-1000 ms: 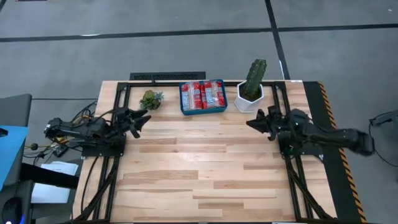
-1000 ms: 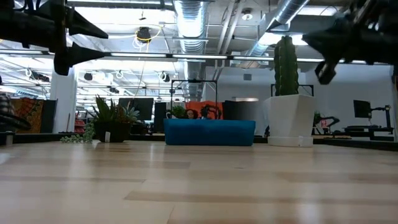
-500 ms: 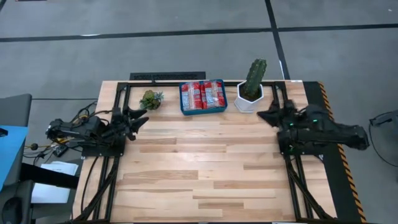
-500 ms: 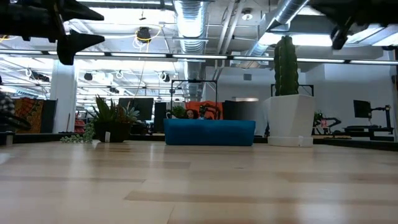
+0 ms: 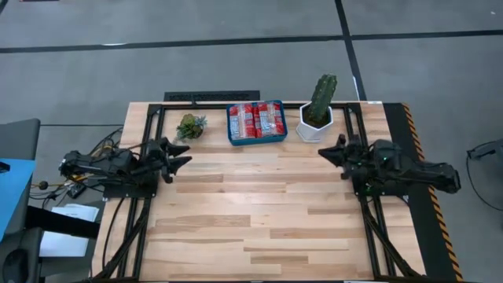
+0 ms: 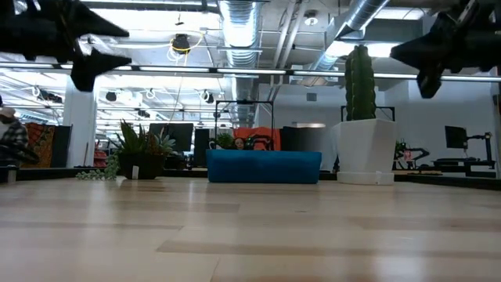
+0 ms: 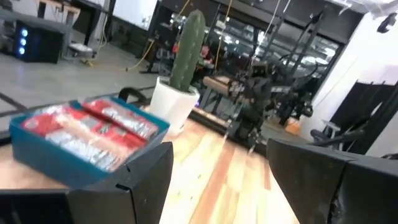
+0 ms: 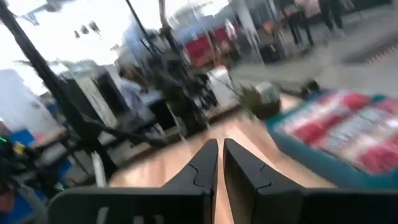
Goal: Sort popcorn bags into baskets
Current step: Return to Home Position
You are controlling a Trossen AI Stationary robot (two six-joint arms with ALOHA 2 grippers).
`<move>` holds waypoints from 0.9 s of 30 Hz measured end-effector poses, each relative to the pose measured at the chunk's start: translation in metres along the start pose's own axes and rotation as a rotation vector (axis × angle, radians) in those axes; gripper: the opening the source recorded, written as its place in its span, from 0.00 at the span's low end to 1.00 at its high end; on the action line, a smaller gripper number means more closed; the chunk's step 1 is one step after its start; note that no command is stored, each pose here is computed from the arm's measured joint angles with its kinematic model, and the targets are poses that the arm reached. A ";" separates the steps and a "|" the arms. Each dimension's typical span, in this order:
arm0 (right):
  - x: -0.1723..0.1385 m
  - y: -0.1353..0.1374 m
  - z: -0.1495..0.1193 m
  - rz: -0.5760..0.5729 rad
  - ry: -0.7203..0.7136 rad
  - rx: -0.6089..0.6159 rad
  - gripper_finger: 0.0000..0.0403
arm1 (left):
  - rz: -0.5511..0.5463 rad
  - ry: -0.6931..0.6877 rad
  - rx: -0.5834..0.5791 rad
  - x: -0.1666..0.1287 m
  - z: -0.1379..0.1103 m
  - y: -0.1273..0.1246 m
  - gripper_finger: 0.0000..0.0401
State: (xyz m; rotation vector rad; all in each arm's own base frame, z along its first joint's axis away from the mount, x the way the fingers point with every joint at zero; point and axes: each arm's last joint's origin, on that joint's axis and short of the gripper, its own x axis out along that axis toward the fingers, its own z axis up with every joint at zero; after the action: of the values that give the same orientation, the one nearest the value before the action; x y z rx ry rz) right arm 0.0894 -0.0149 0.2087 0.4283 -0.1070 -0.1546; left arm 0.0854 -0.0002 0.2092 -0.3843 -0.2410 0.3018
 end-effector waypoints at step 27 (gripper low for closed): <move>0.006 -0.019 -0.038 -0.084 0.044 -0.054 0.13 | -0.036 0.120 -0.058 0.002 -0.036 0.008 0.62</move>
State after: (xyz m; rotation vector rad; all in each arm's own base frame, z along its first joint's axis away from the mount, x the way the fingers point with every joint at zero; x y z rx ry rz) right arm 0.0980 -0.0174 0.1663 0.3822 -0.0415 -0.2305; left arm 0.0952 -0.0042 0.1743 -0.4529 -0.1392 0.2354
